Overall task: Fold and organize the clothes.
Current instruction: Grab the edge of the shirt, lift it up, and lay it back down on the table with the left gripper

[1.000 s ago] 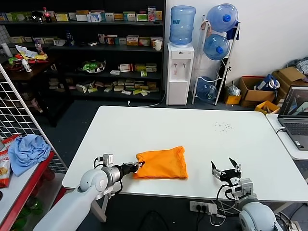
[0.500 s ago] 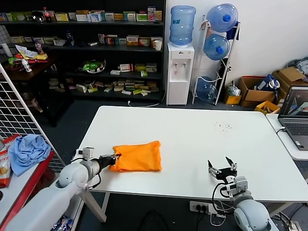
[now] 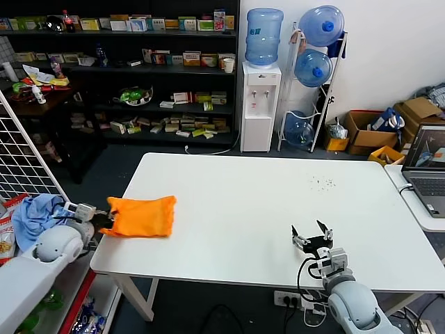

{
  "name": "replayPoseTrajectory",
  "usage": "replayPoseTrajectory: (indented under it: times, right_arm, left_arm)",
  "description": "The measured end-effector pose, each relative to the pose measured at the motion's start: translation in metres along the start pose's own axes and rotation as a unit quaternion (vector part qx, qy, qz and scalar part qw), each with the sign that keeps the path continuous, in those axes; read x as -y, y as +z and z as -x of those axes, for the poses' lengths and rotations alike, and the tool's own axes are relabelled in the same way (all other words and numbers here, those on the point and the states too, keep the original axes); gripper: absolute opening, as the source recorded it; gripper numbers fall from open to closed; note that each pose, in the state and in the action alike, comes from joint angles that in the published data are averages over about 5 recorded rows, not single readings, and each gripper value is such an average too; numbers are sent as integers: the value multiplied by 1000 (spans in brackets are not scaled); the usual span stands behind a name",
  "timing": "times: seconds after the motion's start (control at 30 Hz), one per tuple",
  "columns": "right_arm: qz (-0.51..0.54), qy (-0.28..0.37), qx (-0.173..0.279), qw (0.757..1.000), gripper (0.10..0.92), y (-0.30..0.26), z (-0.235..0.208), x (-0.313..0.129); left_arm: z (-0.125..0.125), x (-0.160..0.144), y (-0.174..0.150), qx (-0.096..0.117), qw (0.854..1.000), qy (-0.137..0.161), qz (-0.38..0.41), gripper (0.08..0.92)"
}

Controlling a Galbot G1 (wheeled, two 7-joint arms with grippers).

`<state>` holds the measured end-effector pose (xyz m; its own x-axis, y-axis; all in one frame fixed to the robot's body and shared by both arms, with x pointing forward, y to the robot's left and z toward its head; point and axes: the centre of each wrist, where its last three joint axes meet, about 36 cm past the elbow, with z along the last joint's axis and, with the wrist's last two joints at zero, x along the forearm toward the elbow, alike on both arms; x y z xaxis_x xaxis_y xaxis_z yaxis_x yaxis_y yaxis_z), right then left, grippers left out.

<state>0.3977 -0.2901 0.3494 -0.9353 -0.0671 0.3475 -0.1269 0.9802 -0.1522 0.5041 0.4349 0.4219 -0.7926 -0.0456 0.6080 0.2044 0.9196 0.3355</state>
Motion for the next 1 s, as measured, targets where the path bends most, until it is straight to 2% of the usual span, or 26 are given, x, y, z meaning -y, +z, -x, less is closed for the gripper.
replayPoseTrajectory:
  times: [0.23, 0.53, 0.8, 1.0]
  right_arm:
    - [2, -2, 4, 1000, 823, -2, 3, -3]
    - [4, -4, 8, 1000, 823, -3, 3, -6]
    - [4, -4, 8, 1000, 823, 0, 0, -9]
    - [2, -4, 7, 1000, 823, 4, -3, -13]
  left_arm:
    - [-9, -51, -4, 0, 996, -65, 68, 134]
    - [-32, -96, -16, -2, 986, -112, 122, 134]
    - [-40, -93, -25, 3, 985, -114, 127, 134]
    - [-35, -59, -31, 13, 993, -87, 83, 134]
